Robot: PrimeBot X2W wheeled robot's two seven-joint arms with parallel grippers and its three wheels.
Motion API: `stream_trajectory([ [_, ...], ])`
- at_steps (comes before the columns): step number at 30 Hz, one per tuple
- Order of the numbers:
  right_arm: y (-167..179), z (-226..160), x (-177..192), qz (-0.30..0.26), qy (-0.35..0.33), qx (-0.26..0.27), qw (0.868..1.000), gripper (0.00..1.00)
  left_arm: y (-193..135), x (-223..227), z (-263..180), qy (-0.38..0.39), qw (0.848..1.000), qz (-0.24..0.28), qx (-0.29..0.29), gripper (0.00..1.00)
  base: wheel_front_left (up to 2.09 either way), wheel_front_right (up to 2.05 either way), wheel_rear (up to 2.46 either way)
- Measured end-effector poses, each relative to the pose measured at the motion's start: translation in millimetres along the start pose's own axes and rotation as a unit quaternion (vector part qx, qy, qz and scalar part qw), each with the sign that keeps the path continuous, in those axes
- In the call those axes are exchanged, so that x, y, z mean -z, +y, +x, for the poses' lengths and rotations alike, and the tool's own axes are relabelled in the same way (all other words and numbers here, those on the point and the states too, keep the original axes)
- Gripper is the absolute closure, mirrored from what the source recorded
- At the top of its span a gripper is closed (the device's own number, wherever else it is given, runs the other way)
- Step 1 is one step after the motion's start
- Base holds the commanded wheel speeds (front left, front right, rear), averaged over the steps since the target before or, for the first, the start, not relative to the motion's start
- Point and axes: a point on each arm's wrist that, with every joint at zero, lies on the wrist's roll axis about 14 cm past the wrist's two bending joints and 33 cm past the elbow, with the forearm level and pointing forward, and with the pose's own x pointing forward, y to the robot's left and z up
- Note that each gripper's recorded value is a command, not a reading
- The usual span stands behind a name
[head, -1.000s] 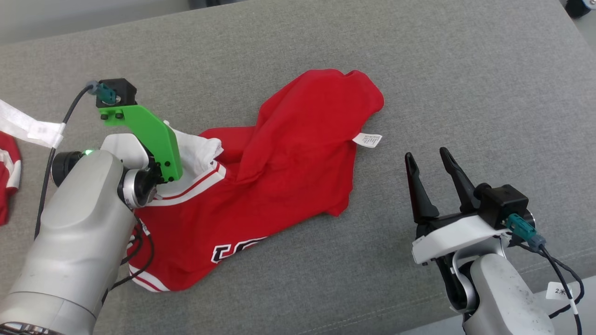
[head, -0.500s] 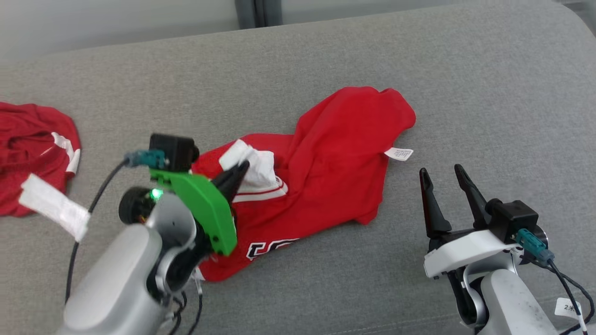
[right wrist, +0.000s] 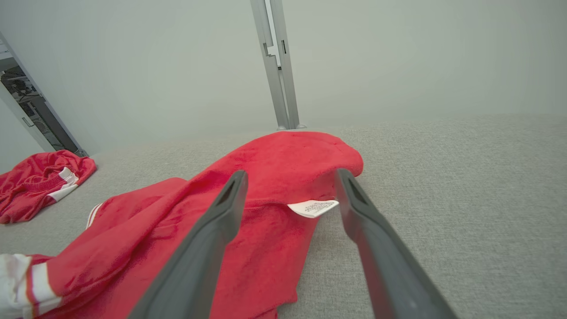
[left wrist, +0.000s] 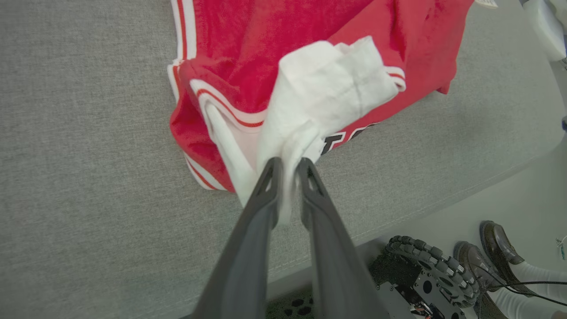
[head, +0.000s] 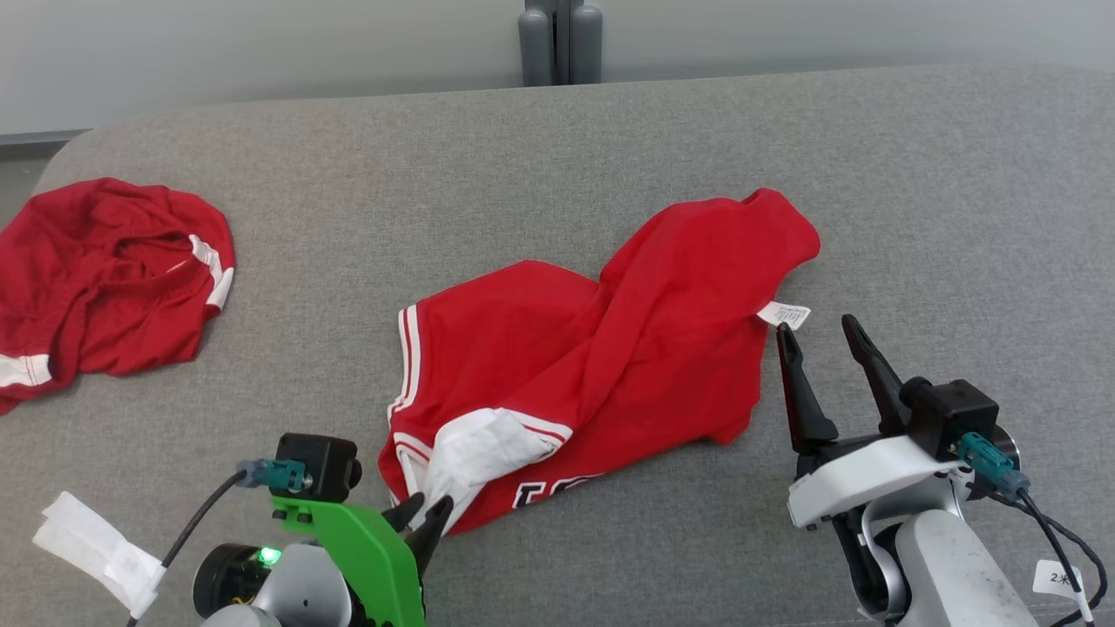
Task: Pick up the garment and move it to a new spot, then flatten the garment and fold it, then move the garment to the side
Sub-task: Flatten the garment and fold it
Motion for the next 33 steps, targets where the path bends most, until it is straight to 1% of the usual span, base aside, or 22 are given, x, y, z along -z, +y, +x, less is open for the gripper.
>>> stream_trajectory([
  [2, 0.9, -0.2, -0.8, 0.000, -0.001, -0.001, 1.000, 0.00, 3.7, -4.1, -1.0, -0.007, 1.000, -0.003, -0.008, 0.00, 0.00, 0.00, 0.00],
  [4, -0.2, -0.9, -1.4, -0.001, -0.001, 0.000, 1.000, 0.00, 1.7, -15.3, -2.2, -0.025, 1.000, -0.006, -0.003, 0.00, 0.00, 0.00, 0.00],
  [6, -3.2, -2.3, -1.9, -0.001, -0.002, 0.005, 1.000, 0.00, 0.5, -37.7, -4.3, -0.057, 0.998, -0.003, 0.001, 0.00, 0.00, 0.00, 0.00],
  [9, -6.2, -4.5, -1.2, -0.001, -0.001, 0.010, 1.000, 0.00, 7.6, -71.7, -5.6, -0.098, 0.995, 0.015, -0.013, 0.00, 0.00, 0.00, 0.00],
  [11, -8.4, -5.1, -0.9, -0.001, 0.000, 0.013, 1.000, 0.00, 11.0, -85.2, 0.3, -0.109, 0.994, 0.013, -0.016, 0.00, 0.00, 0.00, 0.00],
  [14, -12.2, -5.1, 1.2, 0.000, 0.002, 0.018, 1.000, 0.00, 33.6, -93.8, 19.2, -0.097, 0.993, 0.024, -0.055, 0.00, 0.00, 0.00, 0.00],
  [15, -13.8, -4.3, 1.2, 0.000, 0.002, 0.020, 1.000, 0.00, 39.7, -96.0, 27.2, -0.092, 0.993, 0.020, -0.065, 0.00, 0.00, 0.00, 0.00],
  [18, -19.1, -1.8, 0.5, -0.001, 0.000, 0.025, 1.000, 0.00, 48.5, -88.9, 54.2, -0.058, 0.995, 0.014, -0.077, 0.00, 0.00, 0.00, 0.00],
  [22, -33.0, -3.9, 3.4, -0.002, 0.003, 0.044, 0.999, 0.00, 49.1, -77.9, 86.8, -0.015, 0.998, -0.004, -0.068, 0.00, 0.00, 0.00, 0.00],
  [25, -44.4, -8.1, 8.0, -0.002, 0.009, 0.061, 0.998, 0.00, 61.4, -65.2, 103.4, 0.024, 0.996, 0.005, -0.088, 0.00, 0.00, 0.00, 0.00],
  [29, -56.2, -14.0, 13.4, -0.001, 0.017, 0.079, 0.997, 0.00, 68.7, -54.2, 120.3, 0.050, 0.993, 0.008, -0.103, 0.00, 0.00, 0.00, 0.00],
  [32, -62.2, -16.8, 16.2, -0.001, 0.020, 0.089, 0.996, 0.00, 61.3, -53.2, 129.9, 0.054, 0.995, 0.003, -0.085, 0.00, 0.00, 0.00, 0.00],
  [33, -63.2, -17.3, 17.2, 0.000, 0.021, 0.090, 0.996, 0.00, 58.8, -52.2, 132.3, 0.057, 0.995, 0.002, -0.078, 0.11, 0.00, 0.00, 0.00],
])
